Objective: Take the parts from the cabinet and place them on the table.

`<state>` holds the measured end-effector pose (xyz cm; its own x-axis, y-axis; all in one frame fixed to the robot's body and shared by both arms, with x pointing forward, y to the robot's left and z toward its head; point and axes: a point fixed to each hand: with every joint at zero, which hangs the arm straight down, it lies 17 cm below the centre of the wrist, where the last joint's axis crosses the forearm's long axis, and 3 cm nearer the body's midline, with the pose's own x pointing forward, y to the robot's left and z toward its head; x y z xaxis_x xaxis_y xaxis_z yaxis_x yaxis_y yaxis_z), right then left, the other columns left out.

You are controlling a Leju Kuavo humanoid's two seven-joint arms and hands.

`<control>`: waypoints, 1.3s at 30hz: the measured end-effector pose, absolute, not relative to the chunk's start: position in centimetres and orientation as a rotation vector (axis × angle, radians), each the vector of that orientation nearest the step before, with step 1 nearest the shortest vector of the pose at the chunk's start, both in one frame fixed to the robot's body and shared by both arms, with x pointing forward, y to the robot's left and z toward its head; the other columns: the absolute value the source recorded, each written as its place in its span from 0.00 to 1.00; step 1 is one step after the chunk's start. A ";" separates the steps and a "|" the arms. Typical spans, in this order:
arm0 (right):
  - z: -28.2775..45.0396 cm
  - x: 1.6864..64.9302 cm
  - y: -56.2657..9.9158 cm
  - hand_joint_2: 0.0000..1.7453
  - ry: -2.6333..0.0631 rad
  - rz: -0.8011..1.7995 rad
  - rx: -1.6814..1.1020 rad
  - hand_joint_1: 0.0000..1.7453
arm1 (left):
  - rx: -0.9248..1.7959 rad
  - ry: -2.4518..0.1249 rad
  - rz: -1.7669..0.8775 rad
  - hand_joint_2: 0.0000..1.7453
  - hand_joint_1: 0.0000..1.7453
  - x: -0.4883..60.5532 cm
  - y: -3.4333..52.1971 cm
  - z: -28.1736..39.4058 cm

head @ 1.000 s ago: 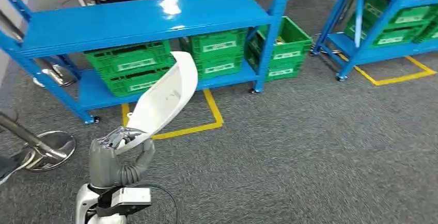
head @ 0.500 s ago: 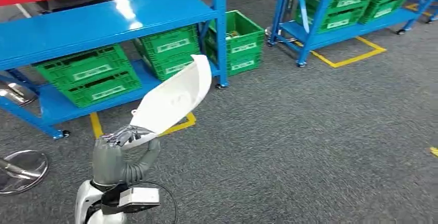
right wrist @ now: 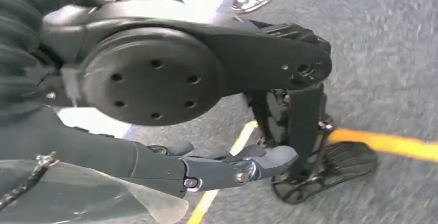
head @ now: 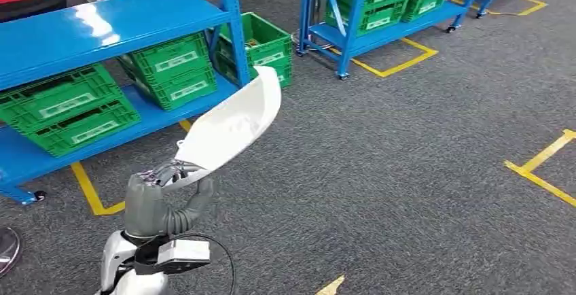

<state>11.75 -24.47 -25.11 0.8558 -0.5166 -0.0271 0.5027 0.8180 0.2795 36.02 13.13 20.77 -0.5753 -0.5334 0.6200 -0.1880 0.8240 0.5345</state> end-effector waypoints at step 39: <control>-25.8 8.2 -25.2 1.00 0.009 -0.528 0.195 0.00 | 0.427 -2.148 -0.496 1.00 1.00 35.5 11.8 19.1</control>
